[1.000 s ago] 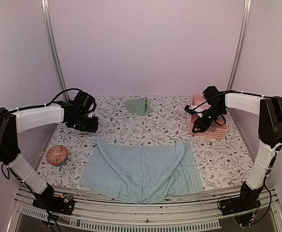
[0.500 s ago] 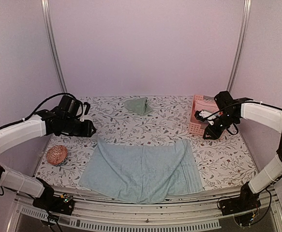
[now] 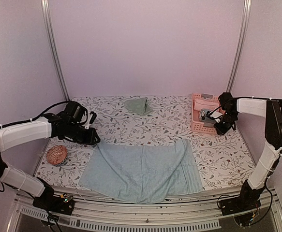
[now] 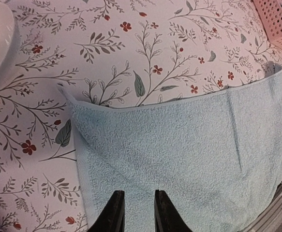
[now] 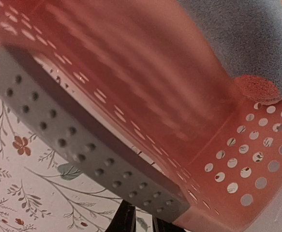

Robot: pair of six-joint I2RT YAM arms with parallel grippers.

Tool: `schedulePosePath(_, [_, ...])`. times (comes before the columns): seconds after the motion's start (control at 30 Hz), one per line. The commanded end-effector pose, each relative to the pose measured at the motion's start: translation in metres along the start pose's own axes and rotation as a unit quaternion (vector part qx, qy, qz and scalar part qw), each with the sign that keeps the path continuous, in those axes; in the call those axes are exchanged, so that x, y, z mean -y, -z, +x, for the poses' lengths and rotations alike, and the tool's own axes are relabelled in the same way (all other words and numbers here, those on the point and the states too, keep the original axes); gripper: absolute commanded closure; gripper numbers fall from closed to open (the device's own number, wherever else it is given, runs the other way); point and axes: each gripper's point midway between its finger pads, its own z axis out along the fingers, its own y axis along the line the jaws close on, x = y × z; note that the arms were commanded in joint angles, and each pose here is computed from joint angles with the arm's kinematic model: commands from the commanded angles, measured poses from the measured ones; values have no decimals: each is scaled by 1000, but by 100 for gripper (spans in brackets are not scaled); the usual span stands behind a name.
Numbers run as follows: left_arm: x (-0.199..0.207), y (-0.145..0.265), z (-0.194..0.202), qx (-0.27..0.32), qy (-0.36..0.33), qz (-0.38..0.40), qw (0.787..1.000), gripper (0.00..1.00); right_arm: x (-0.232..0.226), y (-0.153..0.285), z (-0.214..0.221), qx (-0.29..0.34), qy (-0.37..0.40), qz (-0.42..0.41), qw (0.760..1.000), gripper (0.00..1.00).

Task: Roll the towels
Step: Flatten out the towel at the center of the board, then smooth out the towel at the center of the board.

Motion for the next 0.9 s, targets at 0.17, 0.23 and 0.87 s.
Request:
schedulePosePath(0.17, [-2, -13, 16, -24, 11, -4, 1000, 74, 43, -4, -43, 39, -55, 62, 996, 77])
schedulePosePath(0.23, [-5, -14, 15, -23, 15, -14, 1000, 74, 19, 0, -39, 47, -39, 15, 998, 75])
schedulePosePath(0.87, [-28, -44, 66, -136, 56, -60, 987, 100, -156, 38, -36, 96, 127, -268, 950, 77])
